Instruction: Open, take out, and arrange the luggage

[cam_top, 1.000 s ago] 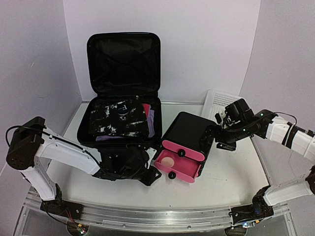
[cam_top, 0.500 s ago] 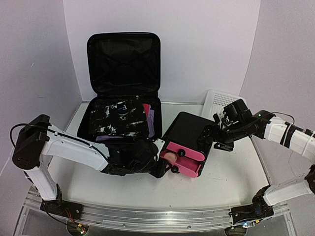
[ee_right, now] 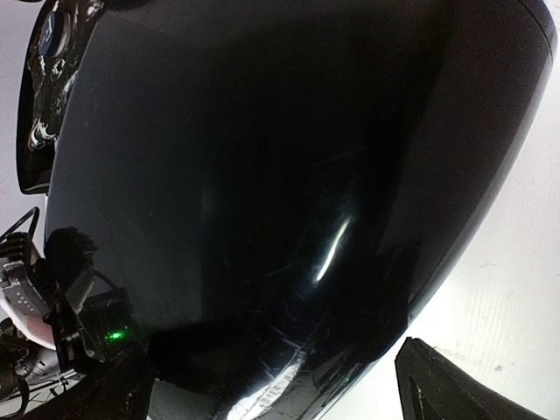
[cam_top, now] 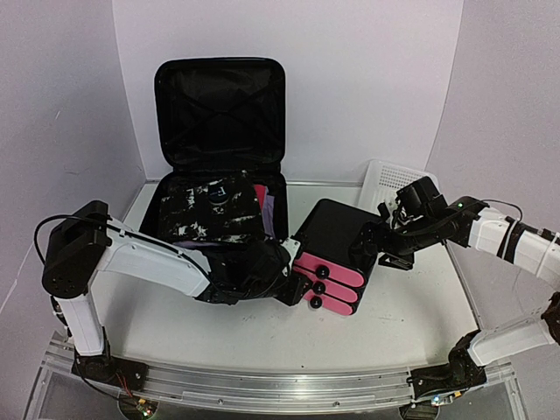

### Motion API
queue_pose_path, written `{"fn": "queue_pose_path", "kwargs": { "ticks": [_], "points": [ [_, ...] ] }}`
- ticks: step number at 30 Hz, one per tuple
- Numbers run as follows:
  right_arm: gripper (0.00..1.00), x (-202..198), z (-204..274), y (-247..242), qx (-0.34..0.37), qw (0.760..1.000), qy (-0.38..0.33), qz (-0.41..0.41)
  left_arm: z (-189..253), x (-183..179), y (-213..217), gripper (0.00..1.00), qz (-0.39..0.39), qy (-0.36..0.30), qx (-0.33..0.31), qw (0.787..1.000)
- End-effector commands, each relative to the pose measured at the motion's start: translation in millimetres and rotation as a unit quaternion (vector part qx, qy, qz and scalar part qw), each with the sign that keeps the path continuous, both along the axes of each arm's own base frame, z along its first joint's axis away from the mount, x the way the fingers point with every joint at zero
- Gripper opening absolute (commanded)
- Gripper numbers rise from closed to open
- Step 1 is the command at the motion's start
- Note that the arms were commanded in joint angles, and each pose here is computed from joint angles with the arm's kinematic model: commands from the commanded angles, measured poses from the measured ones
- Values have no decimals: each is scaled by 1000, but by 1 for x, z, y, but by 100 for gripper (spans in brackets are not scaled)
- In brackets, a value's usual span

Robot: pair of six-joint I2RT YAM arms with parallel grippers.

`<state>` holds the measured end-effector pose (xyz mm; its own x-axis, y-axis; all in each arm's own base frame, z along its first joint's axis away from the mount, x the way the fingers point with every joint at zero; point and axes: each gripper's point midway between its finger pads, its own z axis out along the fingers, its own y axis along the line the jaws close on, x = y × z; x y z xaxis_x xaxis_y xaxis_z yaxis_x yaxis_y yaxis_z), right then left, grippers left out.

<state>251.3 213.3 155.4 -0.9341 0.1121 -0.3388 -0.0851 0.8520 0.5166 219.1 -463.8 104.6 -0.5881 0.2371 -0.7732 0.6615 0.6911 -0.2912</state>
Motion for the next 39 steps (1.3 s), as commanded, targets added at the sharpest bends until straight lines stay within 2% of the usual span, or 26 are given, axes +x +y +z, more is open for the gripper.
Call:
{"fn": "queue_pose_path", "kwargs": {
  "ticks": [1, 6, 15, 21, 25, 28, 32, 39],
  "points": [
    [98, -1, 3, 4, 6, 1000, -5, 5, 29, 19, -15, 46, 12, -36, -53, 998],
    [98, -1, 5, 3, 5, 1000, -9, 4, 30, 17, -6, 54, 10, -40, -62, 997],
    [98, -1, 2, 1, -3, 1000, -11, 6, 17, -21, 42, 76, -34, -46, -93, 994],
    [98, 0, 0, 3, -5, 1000, -6, 8, -6, -45, 37, 84, -62, -49, -115, 990],
    [98, 0, -1, 3, -3, 1000, -3, 7, -20, -42, 23, 85, -52, -69, -132, 987],
    [98, 0, 0, 2, -3, 1000, -5, 5, -19, -39, 12, 85, -54, -111, -144, 982],
    [98, -1, 0, 1, -3, 1000, -5, 1, -20, -31, -1, 85, -47, -154, -132, 978],
    [98, -1, 1, 1, -2, 1000, -5, -1, -31, -19, -18, 83, -32, -186, -110, 976]
  ]
}}
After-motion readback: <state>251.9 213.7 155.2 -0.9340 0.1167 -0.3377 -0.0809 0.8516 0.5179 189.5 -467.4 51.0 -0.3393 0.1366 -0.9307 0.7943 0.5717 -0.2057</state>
